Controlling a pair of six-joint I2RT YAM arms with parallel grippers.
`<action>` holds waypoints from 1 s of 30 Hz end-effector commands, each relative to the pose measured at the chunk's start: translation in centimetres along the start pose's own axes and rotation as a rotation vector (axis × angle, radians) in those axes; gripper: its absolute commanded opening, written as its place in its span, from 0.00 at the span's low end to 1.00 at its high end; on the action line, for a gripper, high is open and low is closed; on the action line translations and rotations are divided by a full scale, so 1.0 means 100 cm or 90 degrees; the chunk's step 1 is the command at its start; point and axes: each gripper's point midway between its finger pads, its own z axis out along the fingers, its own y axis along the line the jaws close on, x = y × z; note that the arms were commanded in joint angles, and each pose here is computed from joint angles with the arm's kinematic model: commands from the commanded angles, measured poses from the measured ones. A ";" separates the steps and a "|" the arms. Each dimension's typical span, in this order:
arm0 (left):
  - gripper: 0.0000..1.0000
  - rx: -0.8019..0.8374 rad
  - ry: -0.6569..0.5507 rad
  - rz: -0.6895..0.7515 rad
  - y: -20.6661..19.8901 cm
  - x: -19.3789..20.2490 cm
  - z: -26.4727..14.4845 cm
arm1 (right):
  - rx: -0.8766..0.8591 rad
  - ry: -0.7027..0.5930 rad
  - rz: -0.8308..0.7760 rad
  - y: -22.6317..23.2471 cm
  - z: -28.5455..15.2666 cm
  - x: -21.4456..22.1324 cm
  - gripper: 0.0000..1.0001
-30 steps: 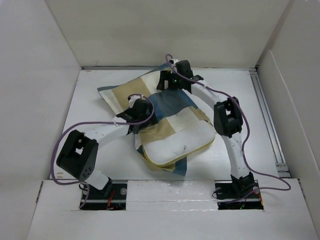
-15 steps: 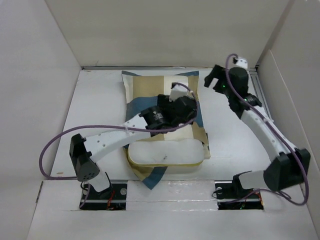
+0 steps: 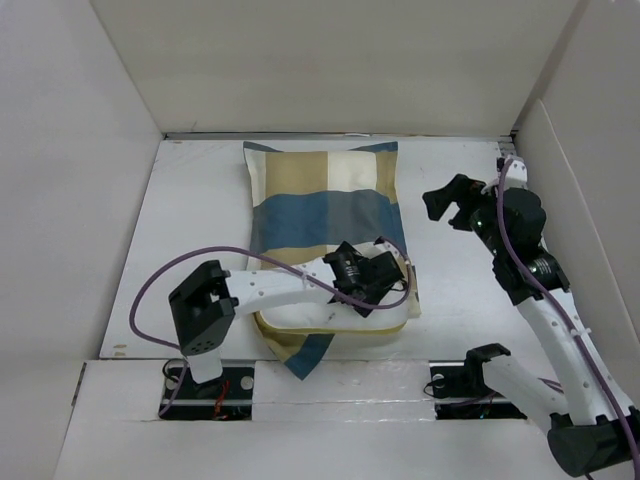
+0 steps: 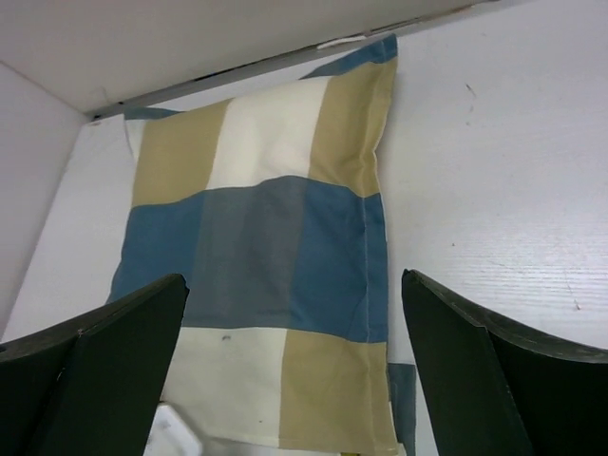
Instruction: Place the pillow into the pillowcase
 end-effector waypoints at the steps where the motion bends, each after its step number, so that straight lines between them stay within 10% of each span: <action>1: 1.00 0.052 0.101 0.112 -0.020 0.039 0.024 | -0.068 0.002 -0.013 0.021 -0.008 -0.004 1.00; 8: 0.78 0.144 0.249 0.153 -0.070 0.104 0.088 | -0.087 -0.002 -0.022 0.028 -0.014 -0.005 1.00; 11: 0.04 0.171 0.242 0.126 -0.077 0.091 0.095 | -0.090 0.006 -0.028 0.028 -0.013 0.000 1.00; 12: 0.00 0.161 0.220 0.110 -0.075 0.079 0.092 | -0.092 0.000 -0.029 0.029 -0.016 -0.002 1.00; 22: 0.00 0.002 -0.132 -0.292 0.100 -0.120 -0.007 | -0.078 -0.010 0.039 0.006 -0.003 0.015 1.00; 30: 0.00 -0.064 -0.285 -0.446 0.194 -0.199 -0.067 | -0.073 0.015 0.091 -0.004 0.024 0.042 1.00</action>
